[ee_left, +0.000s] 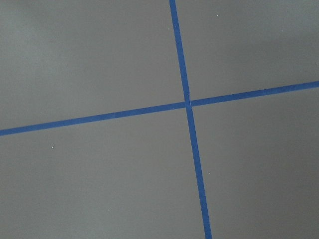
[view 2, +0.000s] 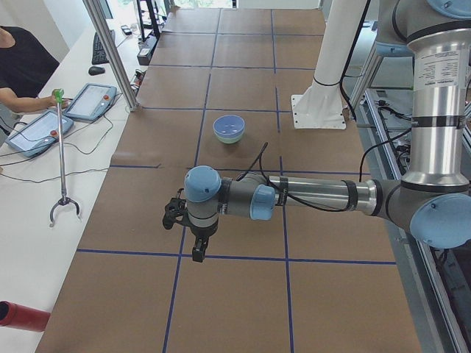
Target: Stack blue bowl on green bowl
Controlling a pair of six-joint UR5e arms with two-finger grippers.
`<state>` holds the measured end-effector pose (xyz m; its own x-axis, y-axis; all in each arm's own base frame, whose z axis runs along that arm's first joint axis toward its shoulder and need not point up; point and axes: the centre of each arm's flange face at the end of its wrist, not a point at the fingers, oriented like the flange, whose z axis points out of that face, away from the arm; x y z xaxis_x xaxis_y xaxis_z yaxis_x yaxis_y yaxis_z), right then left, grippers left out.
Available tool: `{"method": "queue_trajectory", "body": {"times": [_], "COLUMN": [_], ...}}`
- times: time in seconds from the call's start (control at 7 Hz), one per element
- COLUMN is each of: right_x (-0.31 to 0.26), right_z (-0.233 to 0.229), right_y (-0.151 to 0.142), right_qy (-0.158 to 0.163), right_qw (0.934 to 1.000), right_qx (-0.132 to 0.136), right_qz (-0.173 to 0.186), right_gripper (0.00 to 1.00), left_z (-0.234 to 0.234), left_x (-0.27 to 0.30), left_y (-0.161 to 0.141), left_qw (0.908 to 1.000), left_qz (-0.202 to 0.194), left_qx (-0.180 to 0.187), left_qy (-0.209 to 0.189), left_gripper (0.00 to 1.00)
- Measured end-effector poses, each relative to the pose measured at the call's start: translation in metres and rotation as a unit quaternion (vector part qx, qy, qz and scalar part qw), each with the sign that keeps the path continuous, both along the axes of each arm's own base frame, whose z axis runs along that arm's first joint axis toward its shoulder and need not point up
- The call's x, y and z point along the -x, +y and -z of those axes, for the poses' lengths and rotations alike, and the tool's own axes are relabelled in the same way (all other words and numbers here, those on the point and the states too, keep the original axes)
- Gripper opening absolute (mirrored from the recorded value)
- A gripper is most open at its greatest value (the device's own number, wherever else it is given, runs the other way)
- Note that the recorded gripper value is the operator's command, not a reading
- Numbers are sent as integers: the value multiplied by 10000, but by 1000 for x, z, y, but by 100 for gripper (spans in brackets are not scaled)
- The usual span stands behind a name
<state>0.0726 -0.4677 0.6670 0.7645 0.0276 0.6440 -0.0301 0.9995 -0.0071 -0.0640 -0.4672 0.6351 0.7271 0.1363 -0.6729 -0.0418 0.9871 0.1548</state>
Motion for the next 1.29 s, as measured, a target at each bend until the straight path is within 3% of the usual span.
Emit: {"method": "queue_trajectory", "body": {"times": [1.29], "right_x": [0], "right_z": [0], "right_y": [0], "right_qy": [-2], "right_qw": [10000], "right_qx": [-2], "right_qz": [0], "right_gripper": [100], "left_z": [-14], "left_x": [-1], "left_y": [9], "left_qw": [9998], "left_qz": [3], "left_qx": [190], "left_qy": [68], "left_gripper": [100]}}
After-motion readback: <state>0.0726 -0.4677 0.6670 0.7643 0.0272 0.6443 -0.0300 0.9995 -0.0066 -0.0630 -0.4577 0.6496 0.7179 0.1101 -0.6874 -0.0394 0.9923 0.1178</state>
